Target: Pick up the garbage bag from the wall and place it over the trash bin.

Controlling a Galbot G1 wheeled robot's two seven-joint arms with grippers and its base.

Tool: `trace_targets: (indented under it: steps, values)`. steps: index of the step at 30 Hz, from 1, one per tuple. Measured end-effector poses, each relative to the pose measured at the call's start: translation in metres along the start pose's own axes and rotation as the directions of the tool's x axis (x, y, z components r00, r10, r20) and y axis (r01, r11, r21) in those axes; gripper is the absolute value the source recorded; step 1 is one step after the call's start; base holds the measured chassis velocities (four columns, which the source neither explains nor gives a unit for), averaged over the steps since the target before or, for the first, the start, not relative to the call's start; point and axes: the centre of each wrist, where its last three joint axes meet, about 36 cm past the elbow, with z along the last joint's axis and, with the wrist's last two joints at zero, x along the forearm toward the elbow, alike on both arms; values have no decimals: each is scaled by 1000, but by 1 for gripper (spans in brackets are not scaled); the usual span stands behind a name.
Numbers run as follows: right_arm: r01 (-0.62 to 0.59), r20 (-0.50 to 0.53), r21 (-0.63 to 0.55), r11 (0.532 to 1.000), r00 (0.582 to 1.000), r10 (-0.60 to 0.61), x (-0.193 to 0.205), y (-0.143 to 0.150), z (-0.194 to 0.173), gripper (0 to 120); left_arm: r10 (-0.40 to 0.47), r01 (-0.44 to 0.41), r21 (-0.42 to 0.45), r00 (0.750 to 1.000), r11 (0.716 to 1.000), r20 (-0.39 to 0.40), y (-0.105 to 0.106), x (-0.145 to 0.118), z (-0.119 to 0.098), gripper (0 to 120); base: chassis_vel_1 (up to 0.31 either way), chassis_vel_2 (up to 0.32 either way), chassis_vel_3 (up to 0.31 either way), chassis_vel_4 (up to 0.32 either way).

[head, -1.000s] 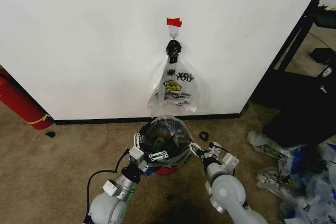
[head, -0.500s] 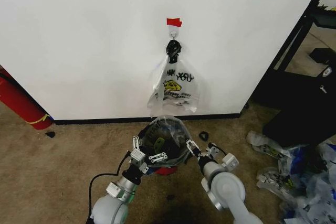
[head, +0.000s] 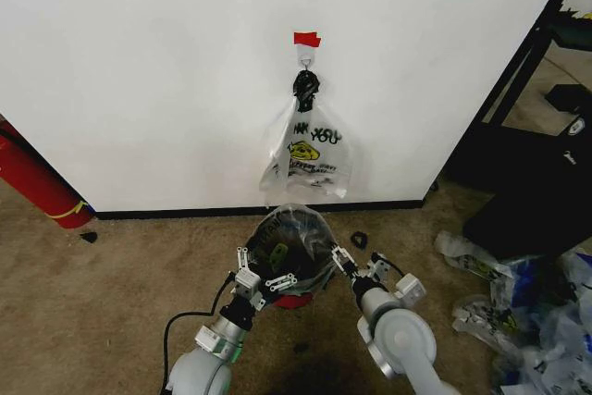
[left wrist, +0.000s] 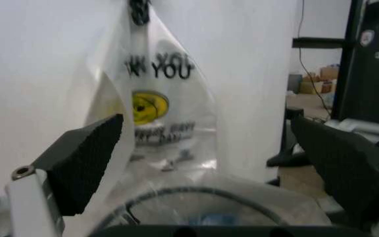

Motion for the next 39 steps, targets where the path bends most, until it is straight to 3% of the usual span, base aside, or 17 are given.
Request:
trace_targets:
  steps: [3,6,7,9,11,12,14,15,17,18,20,26,39]
  values:
    - [48,92,224,973,993,-70,12,-1,1,100,-46,46,-5,999,999,22,1,-4,-10,100,0,0,0,0]
    - [90,297,538,838,910,-289,21,-27,11,100,-168,168,6,984,986,60,-2,-11,-31,100,0,0,0,0]
    - [90,297,538,838,910,-289,21,-27,11,100,-168,168,6,984,986,60,-2,-11,-31,100,0,0,0,0]
    - [43,391,732,680,791,-471,24,-53,6,100,-226,227,1,970,974,84,0,-14,-45,100,0,0,0,0]
    - [-49,418,839,541,694,-586,32,-69,-2,100,-268,270,-3,957,963,114,4,-17,-56,100,0,0,0,0]
    - [-90,431,858,505,661,-614,38,-74,-2,100,-290,293,-7,948,956,132,8,-20,-61,100,0,0,0,0]
    - [-149,485,840,521,636,-600,53,-73,4,100,-338,346,-14,925,938,174,20,-27,-68,100,0,0,0,0]
    - [-149,485,840,521,636,-600,53,-73,4,100,-338,346,-14,925,938,174,20,-27,-68,100,0,0,0,0]
    - [-185,526,810,557,650,-549,64,-73,11,100,-362,370,-7,913,929,187,26,-29,-71,100,0,0,0,0]
    - [-232,573,769,596,664,-480,73,-75,19,100,-383,386,20,906,922,181,31,-28,-74,100,0,0,0,0]
    - [-278,611,737,616,663,-432,77,-78,22,100,-379,374,61,910,925,167,34,-25,-75,100,0,0,0,0]
    - [-341,636,729,593,659,-402,83,-81,19,100,-293,284,78,946,956,140,41,-24,-81,100,0,0,0,0]
    - [-363,664,704,610,641,-385,80,-89,30,100,-302,295,82,949,952,89,40,-10,-77,100,0,0,0,0]
